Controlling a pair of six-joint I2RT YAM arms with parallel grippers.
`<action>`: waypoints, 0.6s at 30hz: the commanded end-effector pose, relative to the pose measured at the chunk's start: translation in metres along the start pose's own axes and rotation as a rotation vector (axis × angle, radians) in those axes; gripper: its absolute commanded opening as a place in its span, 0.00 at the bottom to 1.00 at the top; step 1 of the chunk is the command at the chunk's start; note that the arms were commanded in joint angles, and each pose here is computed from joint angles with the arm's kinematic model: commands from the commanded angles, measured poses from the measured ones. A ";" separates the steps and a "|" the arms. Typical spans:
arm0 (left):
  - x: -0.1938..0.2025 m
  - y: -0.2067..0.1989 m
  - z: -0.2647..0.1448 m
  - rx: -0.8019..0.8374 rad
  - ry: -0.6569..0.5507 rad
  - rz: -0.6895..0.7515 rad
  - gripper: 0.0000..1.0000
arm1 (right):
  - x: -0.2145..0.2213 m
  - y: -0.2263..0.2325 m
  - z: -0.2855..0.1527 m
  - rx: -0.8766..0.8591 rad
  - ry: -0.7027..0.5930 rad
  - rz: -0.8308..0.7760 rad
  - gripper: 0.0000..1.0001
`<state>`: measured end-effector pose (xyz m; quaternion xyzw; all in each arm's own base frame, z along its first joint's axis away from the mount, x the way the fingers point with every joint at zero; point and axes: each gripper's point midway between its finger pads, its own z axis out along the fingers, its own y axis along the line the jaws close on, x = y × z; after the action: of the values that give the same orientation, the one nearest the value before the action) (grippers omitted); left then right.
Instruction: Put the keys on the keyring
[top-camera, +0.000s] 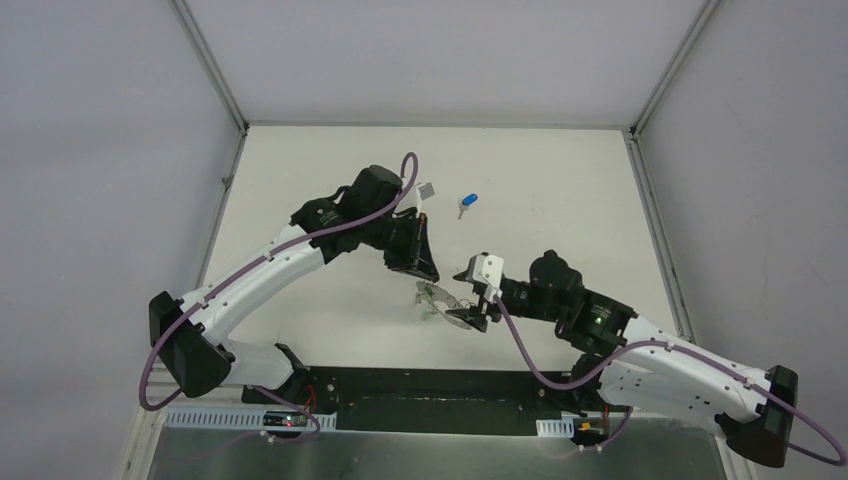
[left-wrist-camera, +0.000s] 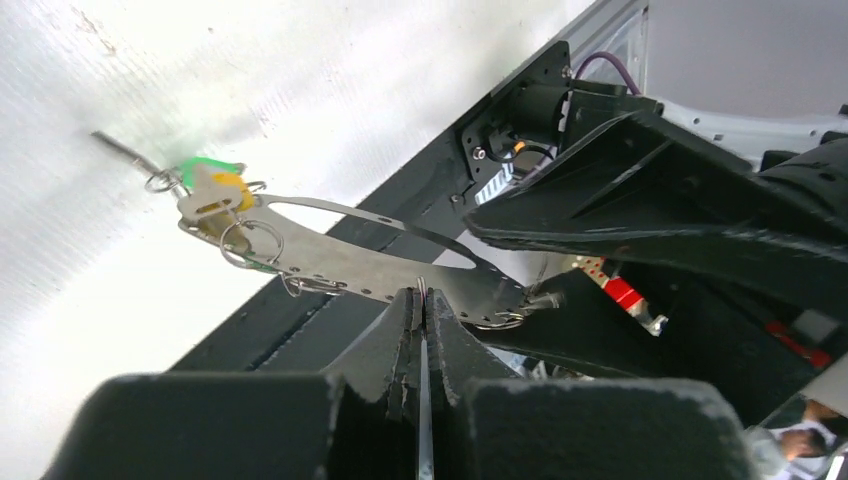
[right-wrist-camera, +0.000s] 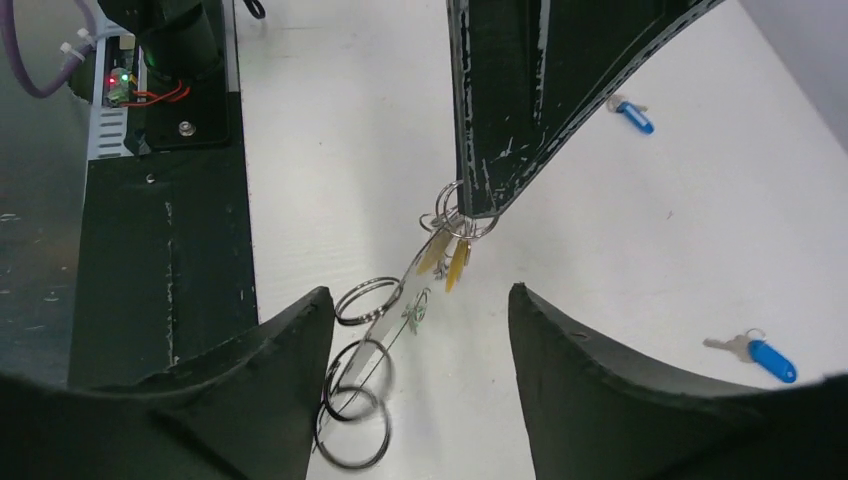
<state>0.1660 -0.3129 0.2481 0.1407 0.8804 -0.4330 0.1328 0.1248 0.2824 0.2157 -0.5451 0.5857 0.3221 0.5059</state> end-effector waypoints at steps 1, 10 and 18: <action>-0.021 -0.029 -0.026 0.061 -0.120 0.196 0.00 | -0.062 -0.012 -0.015 0.046 -0.188 -0.040 0.70; -0.026 -0.034 -0.043 0.062 -0.183 0.375 0.00 | -0.100 -0.018 -0.022 0.060 -0.307 0.081 0.78; -0.026 -0.042 -0.062 0.087 -0.244 0.577 0.00 | -0.120 -0.031 -0.024 0.004 -0.361 0.234 0.72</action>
<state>0.1685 -0.2939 0.2841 0.2775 0.8218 -0.4209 0.2654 0.1368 0.2890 0.3007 -0.4408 0.5670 0.4076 0.5640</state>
